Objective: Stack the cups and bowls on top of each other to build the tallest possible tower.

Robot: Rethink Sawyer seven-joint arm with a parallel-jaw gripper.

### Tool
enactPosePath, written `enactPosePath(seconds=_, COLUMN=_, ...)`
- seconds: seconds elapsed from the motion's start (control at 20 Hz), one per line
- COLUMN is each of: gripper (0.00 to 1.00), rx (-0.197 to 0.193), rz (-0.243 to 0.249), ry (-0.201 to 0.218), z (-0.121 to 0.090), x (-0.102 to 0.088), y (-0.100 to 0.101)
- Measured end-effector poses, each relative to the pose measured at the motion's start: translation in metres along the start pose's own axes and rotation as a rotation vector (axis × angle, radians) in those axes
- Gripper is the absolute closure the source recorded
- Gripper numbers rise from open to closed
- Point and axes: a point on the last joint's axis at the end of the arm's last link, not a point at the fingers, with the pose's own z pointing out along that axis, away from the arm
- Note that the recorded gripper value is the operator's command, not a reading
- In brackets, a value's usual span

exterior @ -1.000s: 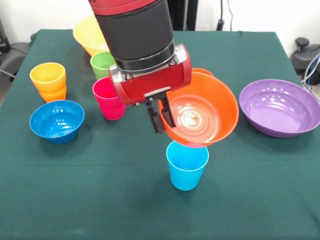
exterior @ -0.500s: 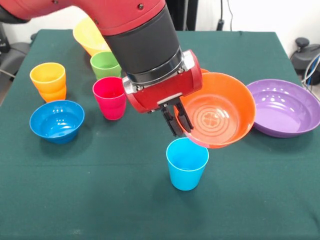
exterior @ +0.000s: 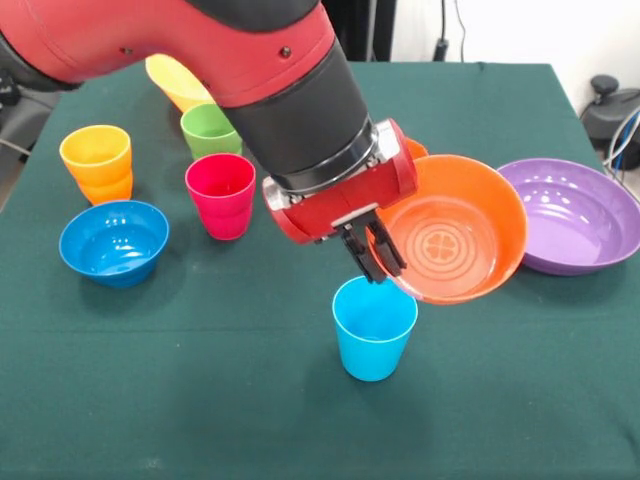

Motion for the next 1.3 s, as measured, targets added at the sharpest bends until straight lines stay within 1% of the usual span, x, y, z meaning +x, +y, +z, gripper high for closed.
enactPosePath(seconds=0.25, gripper=1.00, rx=-0.018, rz=0.010, ry=0.014, z=0.007, x=-0.001, y=-0.003)
enactPosePath(seconds=0.4, gripper=1.00, rx=-0.031, rz=0.020, ry=0.032, z=0.011, x=-0.002, y=-0.007)
enactPosePath(seconds=0.85, gripper=1.00, rx=-0.030, rz=0.025, ry=0.051, z=0.006, x=-0.014, y=-0.012)
enactPosePath(seconds=1.1, gripper=1.00, rx=-0.014, rz=0.015, ry=0.052, z=-0.001, x=-0.024, y=-0.010)
enactPosePath(seconds=1.2, gripper=1.00, rx=0.004, rz=0.002, ry=0.069, z=-0.002, x=-0.026, y=-0.008)
enactPosePath(seconds=1.3, gripper=1.00, rx=0.035, rz=-0.019, ry=0.103, z=-0.003, x=-0.025, y=-0.004)
